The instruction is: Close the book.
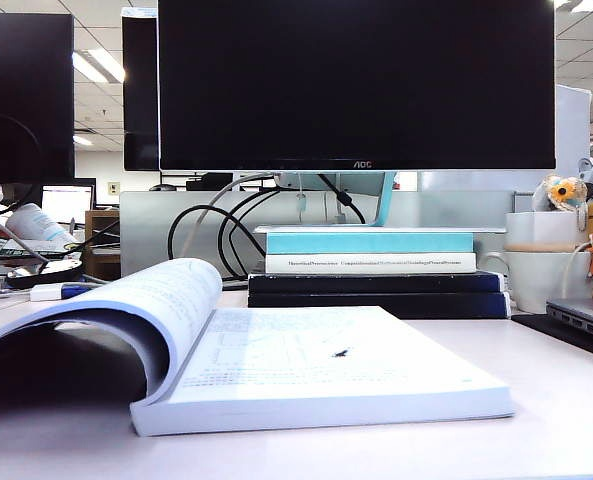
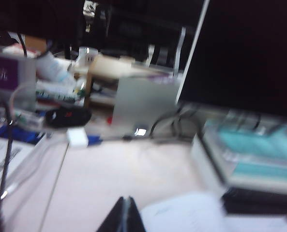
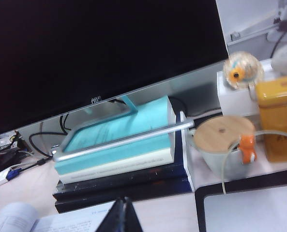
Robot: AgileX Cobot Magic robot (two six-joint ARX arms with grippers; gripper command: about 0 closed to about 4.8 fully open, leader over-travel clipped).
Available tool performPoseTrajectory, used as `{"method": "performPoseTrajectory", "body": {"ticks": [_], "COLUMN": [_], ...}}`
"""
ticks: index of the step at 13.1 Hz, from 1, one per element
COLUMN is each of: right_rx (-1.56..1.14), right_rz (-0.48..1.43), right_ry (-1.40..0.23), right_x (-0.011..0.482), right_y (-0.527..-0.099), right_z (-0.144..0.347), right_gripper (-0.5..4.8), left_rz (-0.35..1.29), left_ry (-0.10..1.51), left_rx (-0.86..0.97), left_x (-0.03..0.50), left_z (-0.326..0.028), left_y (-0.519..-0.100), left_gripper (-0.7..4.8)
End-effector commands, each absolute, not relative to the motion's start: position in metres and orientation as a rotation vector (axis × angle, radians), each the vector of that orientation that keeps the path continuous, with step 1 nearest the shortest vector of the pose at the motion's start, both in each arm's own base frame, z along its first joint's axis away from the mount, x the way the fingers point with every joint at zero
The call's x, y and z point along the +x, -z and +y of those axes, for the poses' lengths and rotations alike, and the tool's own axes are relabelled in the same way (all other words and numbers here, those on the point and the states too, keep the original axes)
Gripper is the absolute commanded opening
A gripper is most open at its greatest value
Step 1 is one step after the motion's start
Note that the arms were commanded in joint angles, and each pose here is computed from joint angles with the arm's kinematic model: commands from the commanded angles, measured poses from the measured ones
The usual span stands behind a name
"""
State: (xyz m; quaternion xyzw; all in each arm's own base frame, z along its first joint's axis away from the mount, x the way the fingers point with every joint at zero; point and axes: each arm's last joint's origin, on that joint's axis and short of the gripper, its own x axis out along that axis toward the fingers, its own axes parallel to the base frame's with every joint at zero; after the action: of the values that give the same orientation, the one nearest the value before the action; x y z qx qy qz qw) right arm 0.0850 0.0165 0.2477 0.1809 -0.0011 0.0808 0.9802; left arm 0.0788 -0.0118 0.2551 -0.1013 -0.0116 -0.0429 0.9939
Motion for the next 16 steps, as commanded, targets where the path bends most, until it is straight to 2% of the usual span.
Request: {"method": "performPoseTrajectory", "body": {"ticks": [1,2,6,7,11,16], "right_rx": [0.314,0.276,0.145,0.146,0.162,0.148], "right_rz": [0.103,0.190,0.324,0.340,0.393,0.464], "right_ry": [-0.303,-0.376,-0.505,-0.530,-0.670,-0.738], "right_x": [0.104,0.117,0.142,0.145,0.152,0.154], "right_y": [-0.270,-0.283,-0.318,-0.323,-0.327,-0.319], "right_z": [0.025,0.030,0.039,0.041,0.049,0.063], "right_gripper": [-0.03,-0.03,-0.02,-0.02,-0.02,-0.02], "left_rz": [0.044,0.091,0.214,0.258,0.489,0.541], "left_ry": [0.179,0.216,0.199,0.199,0.361,0.397], "left_rx": [-0.144,-0.085,-0.007,-0.005,-0.109,-0.169], "left_x": [0.086,0.090,0.080,0.075,0.065,0.045], "left_z": [-0.016,-0.018,-0.016,-0.015,-0.018,-0.016], "left_y": [-0.289,-0.310,-0.354,-0.356,-0.339,-0.332], "left_gripper": [-0.05,-0.05,-0.05,-0.05,-0.05,-0.05]}}
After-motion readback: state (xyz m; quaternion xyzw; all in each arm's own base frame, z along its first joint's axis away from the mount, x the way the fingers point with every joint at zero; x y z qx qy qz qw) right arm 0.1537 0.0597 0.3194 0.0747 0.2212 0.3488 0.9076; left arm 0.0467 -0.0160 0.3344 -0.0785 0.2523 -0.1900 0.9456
